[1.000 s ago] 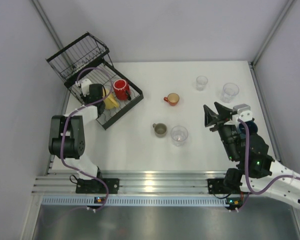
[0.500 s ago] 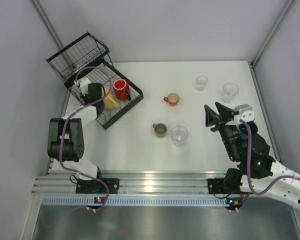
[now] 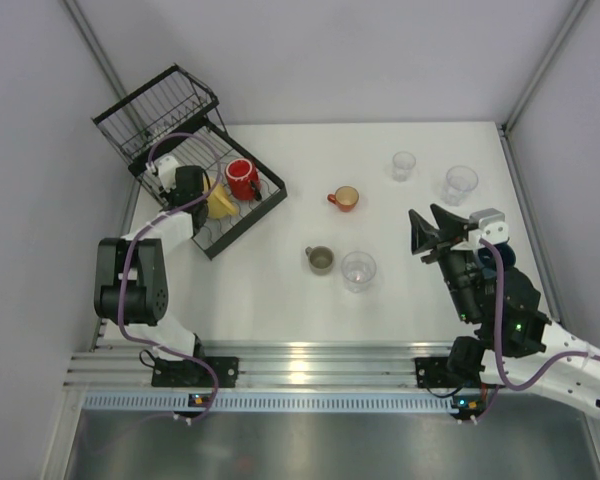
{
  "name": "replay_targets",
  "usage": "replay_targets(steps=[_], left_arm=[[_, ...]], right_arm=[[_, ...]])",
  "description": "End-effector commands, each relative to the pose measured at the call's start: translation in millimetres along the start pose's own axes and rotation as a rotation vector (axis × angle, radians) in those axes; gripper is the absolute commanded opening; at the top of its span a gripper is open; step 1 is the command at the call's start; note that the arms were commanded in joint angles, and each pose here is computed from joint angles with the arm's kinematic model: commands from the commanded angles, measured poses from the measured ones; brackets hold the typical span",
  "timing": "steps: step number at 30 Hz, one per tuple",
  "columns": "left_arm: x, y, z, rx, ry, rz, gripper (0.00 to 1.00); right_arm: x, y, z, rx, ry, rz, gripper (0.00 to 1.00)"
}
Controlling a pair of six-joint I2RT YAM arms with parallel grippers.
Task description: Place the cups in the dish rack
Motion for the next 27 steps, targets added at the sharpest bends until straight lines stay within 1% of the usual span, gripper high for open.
replay_targets(steps=[1, 3, 7, 18, 23, 27], left_arm=[[4, 8, -4, -0.026, 0.009, -0.030, 0.35], [6, 9, -4, -0.020, 0.018, -0.024, 0.40], [8, 11, -6, -0.025, 0.028, -0.019, 0.42], [10, 10, -13, -0.018, 0.016, -0.044, 0.43], [8, 8, -15, -0.005, 0.002, -0.051, 0.35], [9, 3, -15, 0.014, 0.006, -0.059, 0.31]], right_arm=[[-1, 13, 0, -0.042, -0.007, 0.054, 0.45], [-1, 13, 1, -0.043, -0.008, 0.053, 0.46], [1, 13, 2, -0.041, -0.004, 0.051, 0.45], [1, 13, 1, -0.039, 0.002, 0.058, 0.45], [2, 13, 1, -0.037, 0.008, 0.062, 0.45], [3, 14, 1, -0.037, 0.012, 0.065, 0.45]])
Point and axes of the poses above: each gripper's point midway between its finger pads, its own z axis out along the fingers, its own x axis along the line the jaws close on, y = z × x, the point moved 3 cm from there along -z, back along the fingers, and after that the axes turned 13 degrees about z, right-handed, at the moved point
